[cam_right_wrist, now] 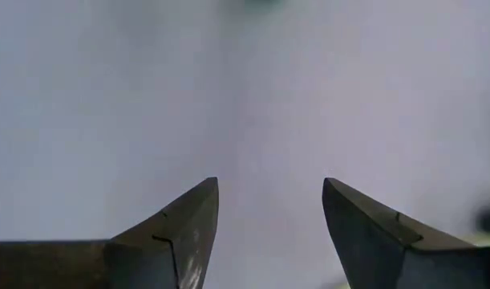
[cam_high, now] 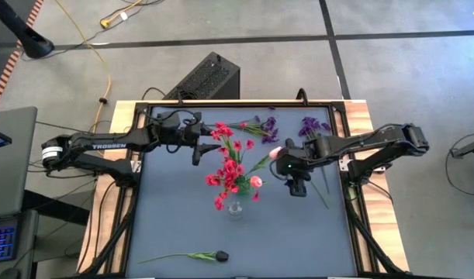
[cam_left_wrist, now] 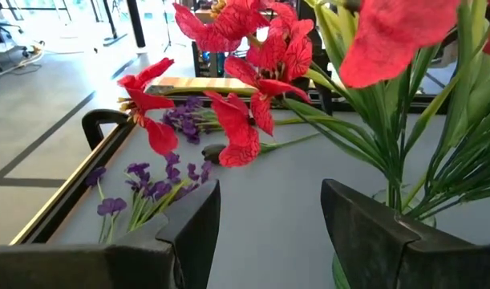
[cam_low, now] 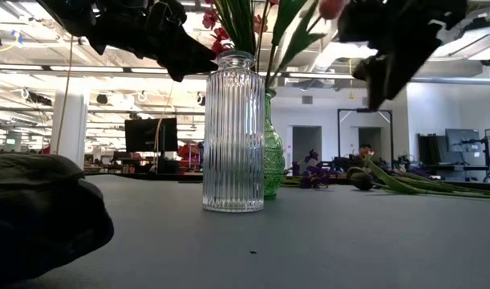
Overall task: Sort flowers into vase by color
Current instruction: Put the top black flower into the transparent vase
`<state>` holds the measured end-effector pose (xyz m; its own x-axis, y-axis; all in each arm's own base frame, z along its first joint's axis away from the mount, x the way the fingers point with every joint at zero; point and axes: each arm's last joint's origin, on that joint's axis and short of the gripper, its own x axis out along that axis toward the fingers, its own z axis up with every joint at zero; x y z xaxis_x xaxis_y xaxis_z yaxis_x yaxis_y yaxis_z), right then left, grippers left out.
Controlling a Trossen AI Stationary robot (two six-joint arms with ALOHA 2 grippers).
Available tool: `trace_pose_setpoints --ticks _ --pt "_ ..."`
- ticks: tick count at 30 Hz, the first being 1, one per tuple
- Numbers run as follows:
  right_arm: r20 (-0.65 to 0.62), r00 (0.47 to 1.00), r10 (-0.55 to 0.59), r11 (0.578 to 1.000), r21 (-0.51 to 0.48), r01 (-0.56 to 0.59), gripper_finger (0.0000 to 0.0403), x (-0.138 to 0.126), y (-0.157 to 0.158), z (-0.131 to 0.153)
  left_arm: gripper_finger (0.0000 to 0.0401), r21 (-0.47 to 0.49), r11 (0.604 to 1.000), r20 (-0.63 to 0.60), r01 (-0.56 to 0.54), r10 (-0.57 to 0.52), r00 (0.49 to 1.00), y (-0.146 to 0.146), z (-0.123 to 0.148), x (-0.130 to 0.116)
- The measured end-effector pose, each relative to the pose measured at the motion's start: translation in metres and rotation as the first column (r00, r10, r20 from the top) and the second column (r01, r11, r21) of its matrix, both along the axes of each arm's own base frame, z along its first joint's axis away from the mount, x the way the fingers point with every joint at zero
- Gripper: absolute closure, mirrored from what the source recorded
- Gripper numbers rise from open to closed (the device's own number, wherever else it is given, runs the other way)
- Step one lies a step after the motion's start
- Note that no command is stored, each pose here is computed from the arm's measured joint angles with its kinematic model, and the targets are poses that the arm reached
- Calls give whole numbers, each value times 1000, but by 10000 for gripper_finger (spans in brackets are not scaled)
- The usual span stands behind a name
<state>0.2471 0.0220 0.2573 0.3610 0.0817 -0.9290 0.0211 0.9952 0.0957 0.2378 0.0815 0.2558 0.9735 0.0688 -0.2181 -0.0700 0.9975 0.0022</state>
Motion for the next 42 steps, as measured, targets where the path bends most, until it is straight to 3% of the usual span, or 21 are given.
trace_pose_setpoints --ticks 6,10,20,29,42 --pt "-147 984 -102 995 7 104 156 -16 -5 -20 195 -13 1000 -17 2 -2 1000 0 -2 0" --pt "-255 940 -227 972 -7 233 165 -30 -13 -41 195 -27 999 -39 28 -29 999 -1 -4 -1" --pt "-305 788 -535 843 -138 519 201 -47 -30 -68 195 -35 998 -42 47 -49 998 -2 -5 -1" --pt "-301 709 -638 764 -135 631 225 -55 -37 -87 195 -42 998 -47 46 -48 998 -2 -5 -1" --pt "-285 693 -663 743 -131 657 228 -66 -37 -114 195 -43 998 -47 45 -47 998 -2 -5 -1"
